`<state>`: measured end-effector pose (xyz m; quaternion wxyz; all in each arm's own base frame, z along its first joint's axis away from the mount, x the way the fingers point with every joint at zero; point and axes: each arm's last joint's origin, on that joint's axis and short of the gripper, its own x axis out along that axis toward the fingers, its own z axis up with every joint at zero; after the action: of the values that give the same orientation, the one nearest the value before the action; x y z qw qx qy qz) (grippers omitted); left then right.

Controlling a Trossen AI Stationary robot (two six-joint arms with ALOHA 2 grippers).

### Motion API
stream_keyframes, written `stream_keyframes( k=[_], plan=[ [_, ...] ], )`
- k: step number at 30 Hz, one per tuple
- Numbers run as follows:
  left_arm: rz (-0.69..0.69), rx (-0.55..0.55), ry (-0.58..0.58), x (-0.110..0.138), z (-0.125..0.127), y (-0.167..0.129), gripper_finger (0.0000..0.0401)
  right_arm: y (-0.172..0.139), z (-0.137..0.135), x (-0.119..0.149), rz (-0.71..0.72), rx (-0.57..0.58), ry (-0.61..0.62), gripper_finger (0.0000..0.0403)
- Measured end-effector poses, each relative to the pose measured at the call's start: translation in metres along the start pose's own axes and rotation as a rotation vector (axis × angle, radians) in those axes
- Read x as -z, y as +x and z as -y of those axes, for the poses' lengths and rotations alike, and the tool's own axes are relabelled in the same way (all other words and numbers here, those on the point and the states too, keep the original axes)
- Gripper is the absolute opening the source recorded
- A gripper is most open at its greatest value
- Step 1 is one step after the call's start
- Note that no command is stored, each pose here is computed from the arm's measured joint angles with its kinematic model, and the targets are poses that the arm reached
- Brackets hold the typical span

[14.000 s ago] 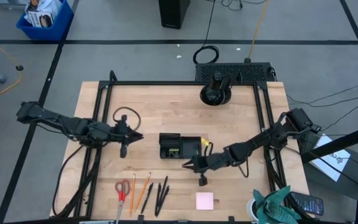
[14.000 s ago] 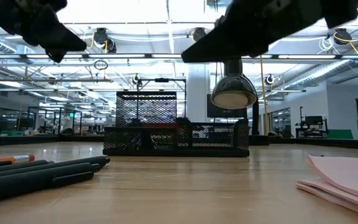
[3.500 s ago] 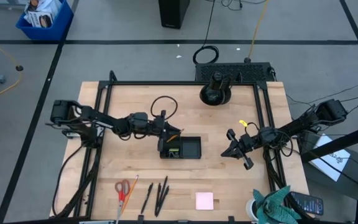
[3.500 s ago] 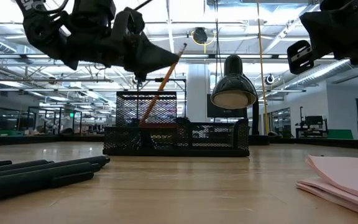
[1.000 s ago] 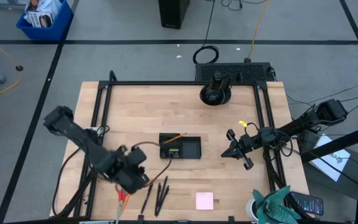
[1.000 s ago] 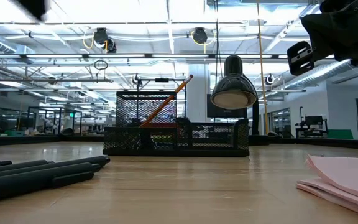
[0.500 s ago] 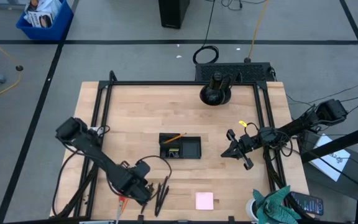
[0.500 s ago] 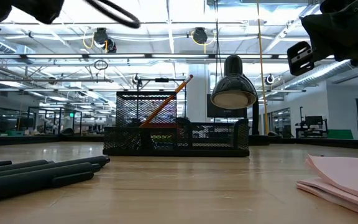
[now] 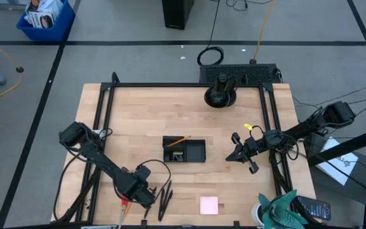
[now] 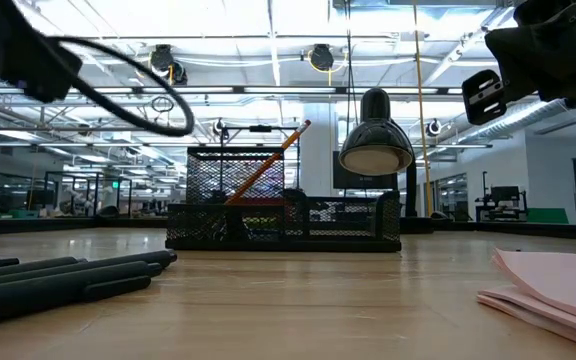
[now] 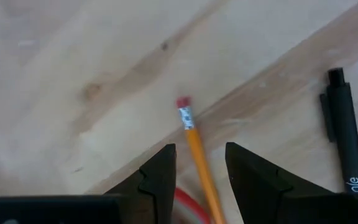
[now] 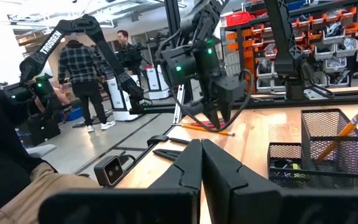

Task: Pick and place office supplies into organizer
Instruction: Put the yellow pencil into the black desk organizer

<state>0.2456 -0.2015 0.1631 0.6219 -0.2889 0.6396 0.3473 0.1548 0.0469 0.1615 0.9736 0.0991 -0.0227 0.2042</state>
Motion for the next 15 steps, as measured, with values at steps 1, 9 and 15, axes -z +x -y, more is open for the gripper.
stream_keyframes(
  k=[1,9,15],
  plan=[
    [-0.006,0.007,0.001,0.0,0.0,0.003,0.0145,0.0,0.0,0.0,0.0,0.0,0.0,0.0],
    [-0.048,0.059,-0.004,0.002,-0.007,0.026,0.0145,0.0,0.0,0.0,0.0,0.0,0.0,0.0],
    [-0.056,0.085,-0.003,0.002,-0.01,0.036,0.0145,0.0,0.0,0.0,0.001,0.001,0.0,0.0]
  ],
)
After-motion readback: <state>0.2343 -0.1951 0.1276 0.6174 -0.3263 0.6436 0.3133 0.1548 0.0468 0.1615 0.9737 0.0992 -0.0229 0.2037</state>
